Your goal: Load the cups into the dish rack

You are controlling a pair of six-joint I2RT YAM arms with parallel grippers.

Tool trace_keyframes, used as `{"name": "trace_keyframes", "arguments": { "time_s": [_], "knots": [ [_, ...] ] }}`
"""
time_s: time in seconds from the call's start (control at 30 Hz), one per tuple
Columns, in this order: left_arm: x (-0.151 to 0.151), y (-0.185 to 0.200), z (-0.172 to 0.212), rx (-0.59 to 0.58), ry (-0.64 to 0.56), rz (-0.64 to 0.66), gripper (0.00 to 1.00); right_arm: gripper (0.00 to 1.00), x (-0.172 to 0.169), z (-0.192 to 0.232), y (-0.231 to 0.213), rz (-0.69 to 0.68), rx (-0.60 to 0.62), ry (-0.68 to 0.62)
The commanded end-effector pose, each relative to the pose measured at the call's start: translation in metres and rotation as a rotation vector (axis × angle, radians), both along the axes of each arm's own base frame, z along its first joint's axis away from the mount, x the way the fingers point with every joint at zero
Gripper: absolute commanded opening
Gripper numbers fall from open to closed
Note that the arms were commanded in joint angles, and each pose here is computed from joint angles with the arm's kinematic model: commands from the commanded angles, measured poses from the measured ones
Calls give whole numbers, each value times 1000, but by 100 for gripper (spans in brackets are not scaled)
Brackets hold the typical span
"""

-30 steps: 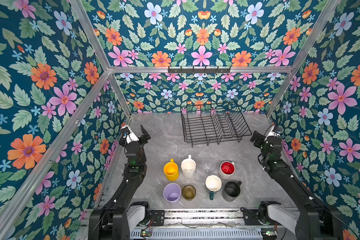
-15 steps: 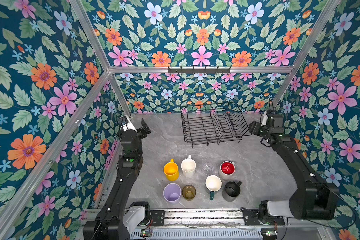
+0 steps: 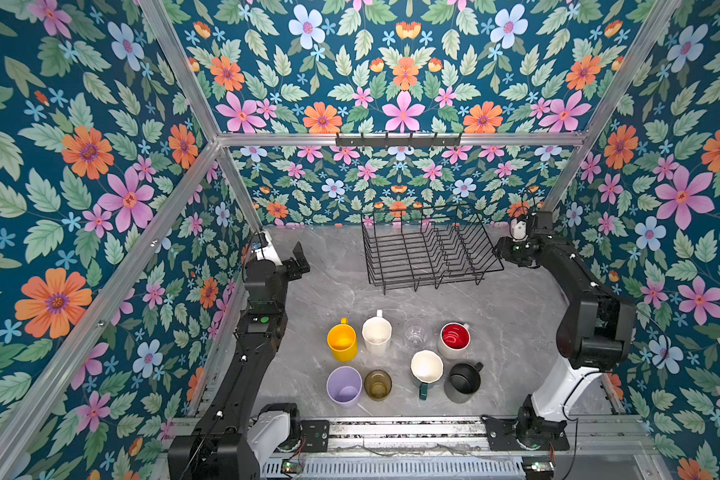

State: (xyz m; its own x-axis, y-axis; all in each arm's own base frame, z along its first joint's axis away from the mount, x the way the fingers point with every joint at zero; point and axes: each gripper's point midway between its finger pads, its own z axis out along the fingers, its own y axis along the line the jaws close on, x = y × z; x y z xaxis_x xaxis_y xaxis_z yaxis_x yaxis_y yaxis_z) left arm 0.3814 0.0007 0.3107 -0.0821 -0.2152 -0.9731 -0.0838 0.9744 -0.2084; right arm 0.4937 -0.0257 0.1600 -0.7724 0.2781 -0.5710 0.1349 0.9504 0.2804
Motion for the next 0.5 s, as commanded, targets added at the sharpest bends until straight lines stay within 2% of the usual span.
{"name": "trace_keyframes", "arguments": {
  "time_s": [0.0, 0.2, 0.47],
  "knots": [
    [-1, -11, 11, -12, -37, -66, 100, 56, 5, -11, 4, 56, -7, 22],
    [-4, -17, 14, -12, -52, -100, 100, 42, 9, -37, 4, 76, -13, 68],
    [-4, -19, 14, -17, -54, -112, 100, 23, -8, -47, 14, 121, -17, 72]
  ]
}}
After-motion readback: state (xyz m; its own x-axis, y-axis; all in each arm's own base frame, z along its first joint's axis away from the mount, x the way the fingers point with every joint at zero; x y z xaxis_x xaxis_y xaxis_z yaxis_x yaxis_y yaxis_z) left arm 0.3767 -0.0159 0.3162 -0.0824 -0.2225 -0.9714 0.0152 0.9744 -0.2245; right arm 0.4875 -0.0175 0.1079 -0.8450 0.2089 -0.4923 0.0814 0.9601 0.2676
